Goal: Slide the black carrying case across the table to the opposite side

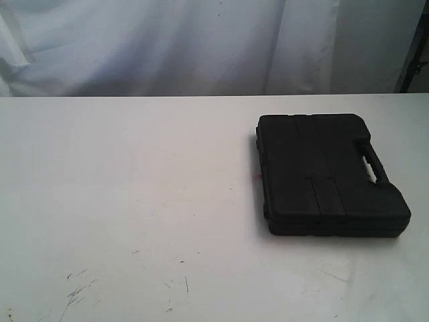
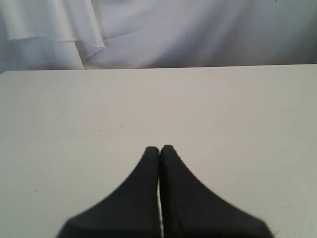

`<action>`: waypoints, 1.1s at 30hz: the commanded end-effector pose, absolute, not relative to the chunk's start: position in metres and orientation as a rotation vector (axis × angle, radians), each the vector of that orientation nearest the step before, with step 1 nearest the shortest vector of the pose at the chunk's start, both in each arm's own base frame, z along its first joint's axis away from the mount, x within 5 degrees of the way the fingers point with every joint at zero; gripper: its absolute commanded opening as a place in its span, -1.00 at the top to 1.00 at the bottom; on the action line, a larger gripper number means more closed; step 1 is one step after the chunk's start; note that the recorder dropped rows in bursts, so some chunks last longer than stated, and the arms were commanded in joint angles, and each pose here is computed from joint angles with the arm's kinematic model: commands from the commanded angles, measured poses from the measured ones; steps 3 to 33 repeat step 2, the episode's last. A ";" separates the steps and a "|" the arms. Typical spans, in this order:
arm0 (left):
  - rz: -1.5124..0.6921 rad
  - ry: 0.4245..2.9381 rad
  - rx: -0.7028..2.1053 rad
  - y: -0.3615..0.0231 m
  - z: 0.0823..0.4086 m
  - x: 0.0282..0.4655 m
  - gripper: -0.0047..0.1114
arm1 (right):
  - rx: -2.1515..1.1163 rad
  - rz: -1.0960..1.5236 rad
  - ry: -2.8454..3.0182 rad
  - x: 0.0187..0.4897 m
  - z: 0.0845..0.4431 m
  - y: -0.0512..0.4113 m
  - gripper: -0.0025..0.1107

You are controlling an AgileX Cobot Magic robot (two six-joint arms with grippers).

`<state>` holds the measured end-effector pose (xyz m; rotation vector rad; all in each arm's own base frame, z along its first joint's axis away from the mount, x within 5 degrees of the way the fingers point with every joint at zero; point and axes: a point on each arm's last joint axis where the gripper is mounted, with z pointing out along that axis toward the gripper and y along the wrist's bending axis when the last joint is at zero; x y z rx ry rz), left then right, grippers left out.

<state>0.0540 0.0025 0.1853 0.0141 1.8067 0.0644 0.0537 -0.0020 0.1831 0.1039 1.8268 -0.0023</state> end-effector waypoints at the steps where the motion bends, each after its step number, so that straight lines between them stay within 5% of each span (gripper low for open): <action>1: 0.059 1.802 0.010 0.002 0.184 0.054 0.92 | 0.104 -0.011 1.825 0.053 0.182 -0.002 0.96; 33: 0.059 1.802 0.010 0.002 0.184 0.054 0.92 | 0.104 -0.011 1.825 0.053 0.182 -0.002 0.96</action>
